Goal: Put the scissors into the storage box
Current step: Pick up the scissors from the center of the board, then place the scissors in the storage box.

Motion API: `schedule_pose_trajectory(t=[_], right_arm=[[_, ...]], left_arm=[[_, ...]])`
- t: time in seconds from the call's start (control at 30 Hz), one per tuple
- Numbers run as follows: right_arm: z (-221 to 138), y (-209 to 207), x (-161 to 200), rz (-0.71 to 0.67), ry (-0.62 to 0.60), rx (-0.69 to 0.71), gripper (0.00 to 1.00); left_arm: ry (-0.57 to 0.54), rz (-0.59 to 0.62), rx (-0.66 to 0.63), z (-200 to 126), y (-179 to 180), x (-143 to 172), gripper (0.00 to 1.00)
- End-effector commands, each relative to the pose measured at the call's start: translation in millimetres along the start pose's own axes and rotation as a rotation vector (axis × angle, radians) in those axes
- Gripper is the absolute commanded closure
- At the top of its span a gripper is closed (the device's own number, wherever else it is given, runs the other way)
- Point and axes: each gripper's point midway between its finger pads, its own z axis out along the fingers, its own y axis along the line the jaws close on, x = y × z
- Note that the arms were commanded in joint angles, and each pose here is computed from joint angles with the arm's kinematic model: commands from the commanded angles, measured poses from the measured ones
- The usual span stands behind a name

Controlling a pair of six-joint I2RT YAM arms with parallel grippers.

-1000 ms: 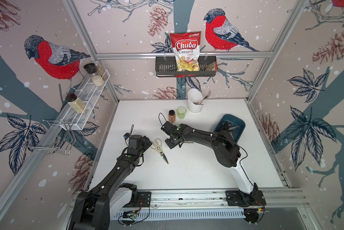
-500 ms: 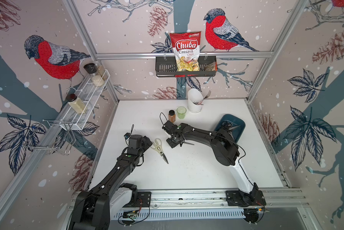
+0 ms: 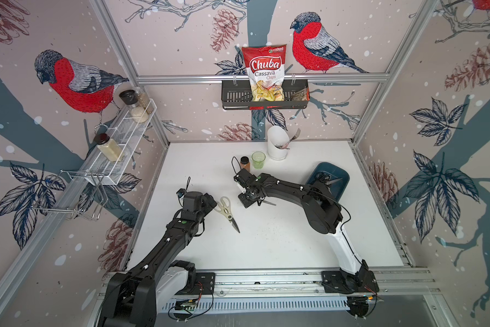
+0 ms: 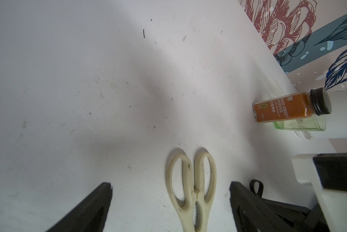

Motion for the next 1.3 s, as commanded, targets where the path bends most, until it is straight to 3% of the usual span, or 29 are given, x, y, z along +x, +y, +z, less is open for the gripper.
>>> schedule_pose_trajectory(t=[0.0,0.27,0.53,0.8,1.27], right_arm=[[-15.2,-0.1,-5.8,0.037,-0.026,-0.051,1.00],[-90.1,-21.0,-53.5,0.119,-0.283,-0.128,1.00],[-163.5,-103.6,-66.8,0.360,-0.469,-0.088,1.00],[-204.0,-215.2,-9.4,0.735,-0.497,0.055,1.00],[-218.6,-315.0,102.9,0.989,-0.536,0.281,1.00]], left_arm=[[-0.008,0.007,0.009,-0.3,-1.8,-2.0,0.05],[-0.003,0.007,0.018,0.9,-4.2,-1.6,0.05],[0.022,0.020,0.043,3.3,-10.5,1.4,0.05],[0.085,0.059,0.056,11.4,-20.4,6.4,0.05],[0.156,0.072,0.059,23.9,-29.6,12.4,0.05]])
